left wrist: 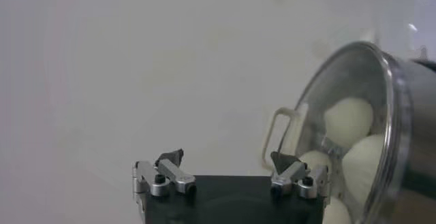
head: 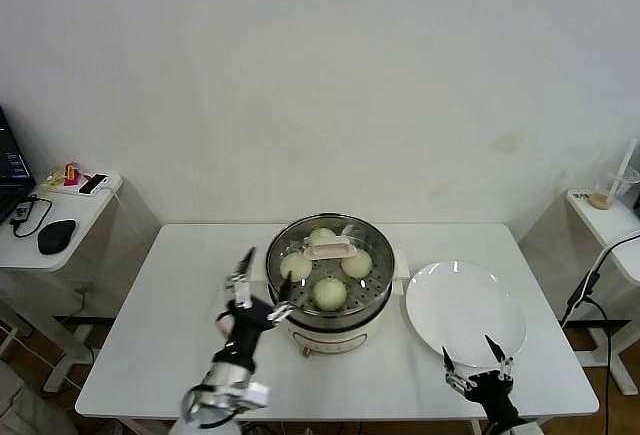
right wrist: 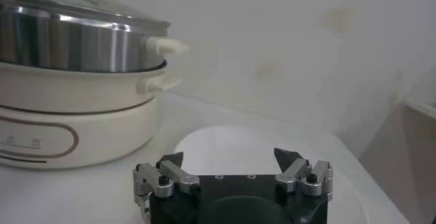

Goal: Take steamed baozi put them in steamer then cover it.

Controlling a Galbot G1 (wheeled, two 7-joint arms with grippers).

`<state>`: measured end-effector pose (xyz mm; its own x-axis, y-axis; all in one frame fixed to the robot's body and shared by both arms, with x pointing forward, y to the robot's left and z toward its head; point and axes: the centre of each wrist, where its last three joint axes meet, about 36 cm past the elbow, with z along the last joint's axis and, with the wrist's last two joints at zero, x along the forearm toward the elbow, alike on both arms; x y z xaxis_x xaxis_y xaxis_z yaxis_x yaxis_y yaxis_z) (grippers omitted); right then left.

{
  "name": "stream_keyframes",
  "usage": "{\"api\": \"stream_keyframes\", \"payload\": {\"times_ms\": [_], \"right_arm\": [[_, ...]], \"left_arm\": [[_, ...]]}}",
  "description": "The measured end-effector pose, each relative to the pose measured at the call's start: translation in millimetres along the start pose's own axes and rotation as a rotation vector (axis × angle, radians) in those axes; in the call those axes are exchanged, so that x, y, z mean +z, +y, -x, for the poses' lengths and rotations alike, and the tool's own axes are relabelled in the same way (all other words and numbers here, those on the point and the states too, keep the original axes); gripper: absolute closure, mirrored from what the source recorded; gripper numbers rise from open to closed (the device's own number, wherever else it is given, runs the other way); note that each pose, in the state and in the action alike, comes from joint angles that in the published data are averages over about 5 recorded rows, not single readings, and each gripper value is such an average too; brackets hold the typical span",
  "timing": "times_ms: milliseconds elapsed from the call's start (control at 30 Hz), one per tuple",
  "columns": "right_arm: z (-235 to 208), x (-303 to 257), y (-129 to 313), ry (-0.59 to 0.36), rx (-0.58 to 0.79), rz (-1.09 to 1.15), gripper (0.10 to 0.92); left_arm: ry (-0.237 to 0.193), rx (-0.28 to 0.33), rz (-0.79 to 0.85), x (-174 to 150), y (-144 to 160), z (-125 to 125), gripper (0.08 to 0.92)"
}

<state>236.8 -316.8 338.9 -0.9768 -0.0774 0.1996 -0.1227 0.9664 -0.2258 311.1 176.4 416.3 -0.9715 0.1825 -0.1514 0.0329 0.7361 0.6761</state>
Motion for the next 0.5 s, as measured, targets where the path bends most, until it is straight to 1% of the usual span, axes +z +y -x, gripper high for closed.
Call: {"api": "stream_keyframes", "payload": {"times_ms": [167, 267, 367, 500], "right_arm": [[-10.5, -2.5, 0.4, -0.014, -0.002, -0.002, 0.200], [-16.7, -4.2, 0.7, -0.020, 0.001, 0.007, 0.200], [-23.1, -5.4, -0.2, -0.017, 0.005, 0.017, 0.200], [-31.8, -5.9, -1.1, -0.005, 0.011, 0.028, 0.200]], "left_arm": [[0.096, -0.074, -0.274, 16.3, 15.1, -25.4, 0.177], [0.155, -0.105, -0.409, 24.2, 17.5, -40.8, 0.177], [0.209, -0.124, -0.500, 31.2, 17.0, -56.7, 0.177], [0.275, -0.138, -0.567, 38.7, 16.1, -76.2, 0.177]]}}
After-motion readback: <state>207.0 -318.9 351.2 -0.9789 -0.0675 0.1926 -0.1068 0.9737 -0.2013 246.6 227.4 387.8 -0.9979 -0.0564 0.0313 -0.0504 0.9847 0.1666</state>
